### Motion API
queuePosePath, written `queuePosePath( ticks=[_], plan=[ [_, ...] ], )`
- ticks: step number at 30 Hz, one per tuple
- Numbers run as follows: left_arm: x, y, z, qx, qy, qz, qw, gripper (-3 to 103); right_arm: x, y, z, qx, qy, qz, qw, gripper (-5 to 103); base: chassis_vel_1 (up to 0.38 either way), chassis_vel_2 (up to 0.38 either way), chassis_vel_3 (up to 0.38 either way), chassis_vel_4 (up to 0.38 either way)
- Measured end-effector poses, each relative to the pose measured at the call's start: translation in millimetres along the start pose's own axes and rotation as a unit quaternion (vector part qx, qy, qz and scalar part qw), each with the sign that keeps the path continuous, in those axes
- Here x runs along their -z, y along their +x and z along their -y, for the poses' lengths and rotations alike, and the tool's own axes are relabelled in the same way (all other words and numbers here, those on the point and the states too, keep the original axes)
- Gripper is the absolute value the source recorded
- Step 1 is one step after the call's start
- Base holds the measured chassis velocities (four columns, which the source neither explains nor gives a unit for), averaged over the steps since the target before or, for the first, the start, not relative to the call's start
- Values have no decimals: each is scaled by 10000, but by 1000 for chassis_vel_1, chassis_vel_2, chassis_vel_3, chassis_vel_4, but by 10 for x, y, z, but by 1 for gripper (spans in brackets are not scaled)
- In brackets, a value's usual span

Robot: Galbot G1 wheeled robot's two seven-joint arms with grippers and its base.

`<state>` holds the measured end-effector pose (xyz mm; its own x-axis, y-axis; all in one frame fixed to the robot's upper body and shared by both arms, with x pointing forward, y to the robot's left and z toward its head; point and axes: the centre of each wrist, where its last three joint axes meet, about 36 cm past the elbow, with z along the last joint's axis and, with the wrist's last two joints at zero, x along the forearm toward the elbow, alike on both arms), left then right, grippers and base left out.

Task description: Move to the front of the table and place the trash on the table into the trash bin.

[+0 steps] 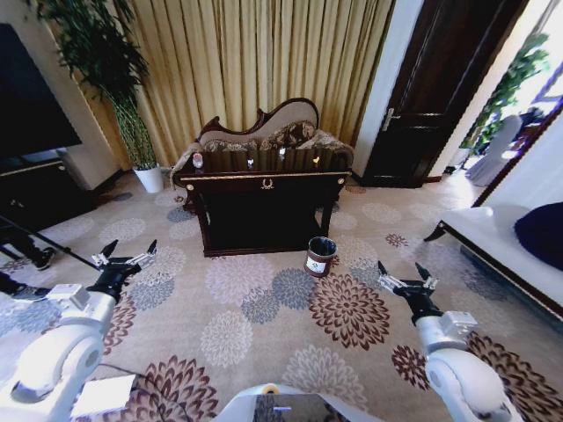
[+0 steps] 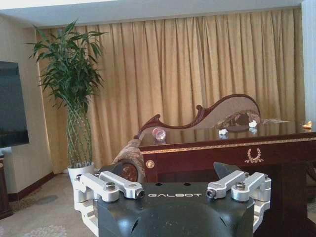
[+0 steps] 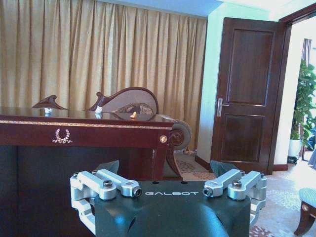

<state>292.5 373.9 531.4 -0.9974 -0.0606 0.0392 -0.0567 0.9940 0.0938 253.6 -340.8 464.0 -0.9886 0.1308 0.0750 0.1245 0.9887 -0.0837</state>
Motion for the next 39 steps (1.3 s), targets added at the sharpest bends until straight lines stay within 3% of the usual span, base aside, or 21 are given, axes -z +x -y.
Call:
queuePosePath(
  ticks=[39],
  plan=[
    [14,27,54,-81,60,52,9999,100,-8,-19,-35,127,-3,16,9999,100,-129,131,128,-129]
  ],
)
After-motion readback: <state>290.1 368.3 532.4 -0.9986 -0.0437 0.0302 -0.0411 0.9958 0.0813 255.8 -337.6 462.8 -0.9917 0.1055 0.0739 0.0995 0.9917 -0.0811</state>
